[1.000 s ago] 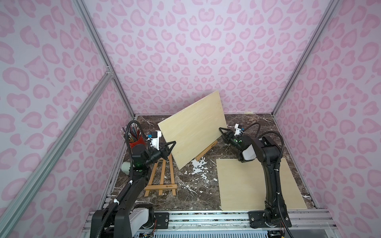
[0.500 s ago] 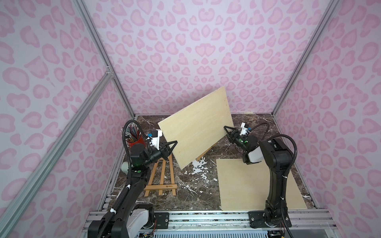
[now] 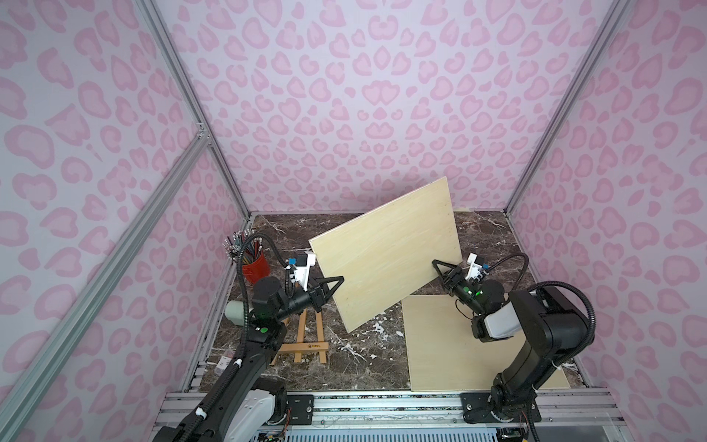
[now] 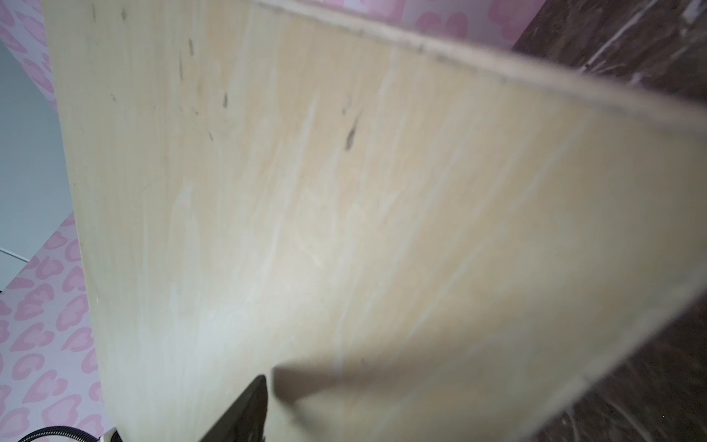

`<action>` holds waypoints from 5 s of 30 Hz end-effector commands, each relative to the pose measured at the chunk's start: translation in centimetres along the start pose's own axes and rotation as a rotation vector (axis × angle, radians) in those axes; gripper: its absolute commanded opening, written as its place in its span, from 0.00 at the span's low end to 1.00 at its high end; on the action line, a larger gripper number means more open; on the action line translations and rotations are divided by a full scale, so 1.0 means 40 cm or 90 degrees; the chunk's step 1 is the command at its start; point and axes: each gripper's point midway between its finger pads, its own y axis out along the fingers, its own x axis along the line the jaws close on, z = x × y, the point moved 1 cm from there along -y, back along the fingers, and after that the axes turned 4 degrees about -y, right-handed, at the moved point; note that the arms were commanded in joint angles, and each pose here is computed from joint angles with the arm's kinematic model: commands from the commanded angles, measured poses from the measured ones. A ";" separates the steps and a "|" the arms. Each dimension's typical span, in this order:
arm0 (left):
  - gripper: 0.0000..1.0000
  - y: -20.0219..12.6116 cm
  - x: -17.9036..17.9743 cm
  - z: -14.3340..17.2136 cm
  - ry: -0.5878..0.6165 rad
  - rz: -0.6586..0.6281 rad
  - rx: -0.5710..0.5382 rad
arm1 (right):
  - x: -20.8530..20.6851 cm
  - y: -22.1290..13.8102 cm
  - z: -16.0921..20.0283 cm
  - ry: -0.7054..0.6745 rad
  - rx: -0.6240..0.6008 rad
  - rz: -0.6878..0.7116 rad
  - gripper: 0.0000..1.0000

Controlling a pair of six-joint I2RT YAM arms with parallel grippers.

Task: Disassemble the easel
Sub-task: Pick up the drawing board from the easel, then place the drawing board on the drawing board.

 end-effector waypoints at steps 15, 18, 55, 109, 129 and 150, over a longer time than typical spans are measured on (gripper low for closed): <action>0.02 -0.026 -0.019 0.195 -0.067 -0.068 0.066 | 0.065 -0.191 0.081 -0.086 -0.035 -0.017 0.72; 0.02 -0.029 -0.009 0.208 -0.082 -0.080 0.071 | 0.025 -0.188 0.091 -0.090 -0.012 0.044 0.73; 0.02 -0.026 0.000 0.216 -0.110 -0.102 0.101 | -0.099 0.082 -0.195 -0.389 0.254 0.162 0.87; 0.02 0.024 0.054 0.248 -0.181 -0.130 0.149 | -0.013 -0.189 0.171 -0.156 0.405 0.150 0.84; 0.02 0.049 0.103 0.291 -0.189 -0.164 0.207 | 0.104 -0.039 -0.111 -0.371 0.257 0.286 0.87; 0.02 0.099 0.175 0.334 -0.252 -0.219 0.280 | -0.080 0.057 -0.389 -0.443 0.155 0.480 0.90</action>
